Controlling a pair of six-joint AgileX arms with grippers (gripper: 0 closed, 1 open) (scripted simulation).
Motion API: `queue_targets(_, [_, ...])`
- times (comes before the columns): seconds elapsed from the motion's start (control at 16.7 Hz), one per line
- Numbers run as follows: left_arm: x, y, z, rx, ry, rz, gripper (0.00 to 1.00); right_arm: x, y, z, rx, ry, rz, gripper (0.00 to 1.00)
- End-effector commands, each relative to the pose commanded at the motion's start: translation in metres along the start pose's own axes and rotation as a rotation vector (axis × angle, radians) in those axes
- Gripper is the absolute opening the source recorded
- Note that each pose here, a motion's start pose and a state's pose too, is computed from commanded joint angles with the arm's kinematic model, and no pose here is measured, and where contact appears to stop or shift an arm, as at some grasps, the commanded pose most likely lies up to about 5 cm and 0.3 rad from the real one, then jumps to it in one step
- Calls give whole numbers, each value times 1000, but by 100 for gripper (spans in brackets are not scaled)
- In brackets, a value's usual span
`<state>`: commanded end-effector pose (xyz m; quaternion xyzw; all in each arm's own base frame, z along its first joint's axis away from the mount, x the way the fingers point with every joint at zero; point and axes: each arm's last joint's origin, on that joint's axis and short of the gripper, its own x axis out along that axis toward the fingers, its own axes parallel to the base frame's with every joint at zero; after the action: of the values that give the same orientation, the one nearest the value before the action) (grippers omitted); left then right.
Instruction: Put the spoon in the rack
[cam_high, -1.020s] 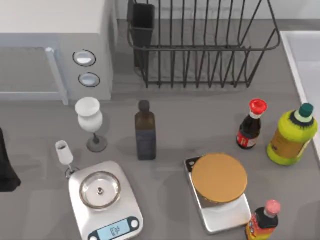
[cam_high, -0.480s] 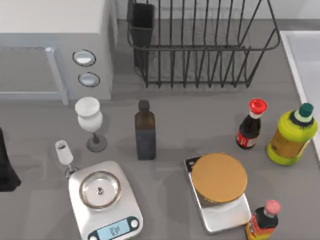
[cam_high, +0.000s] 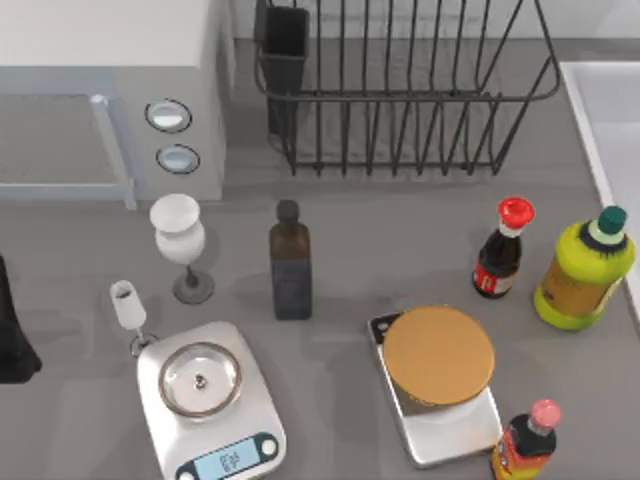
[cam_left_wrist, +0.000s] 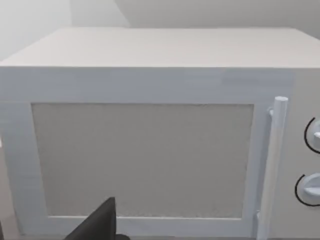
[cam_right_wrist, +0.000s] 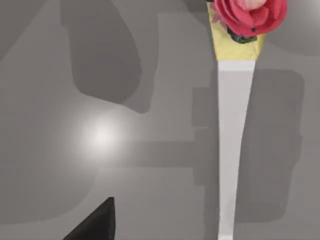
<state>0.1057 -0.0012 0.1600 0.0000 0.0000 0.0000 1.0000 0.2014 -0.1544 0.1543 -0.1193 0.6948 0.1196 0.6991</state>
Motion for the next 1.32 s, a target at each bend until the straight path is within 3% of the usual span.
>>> queue_targets(0.36, [0,0,0,0,0,0,100,58,3,-2,-1,-1,-2,100])
queue_targets(0.66, [0,0,0,0,0,0,100,61,4,-3,-1,0,1,100])
queue_targets(1.32, [0,0,0,0,0,0,100,61,4,-3,-1,0,1,17])
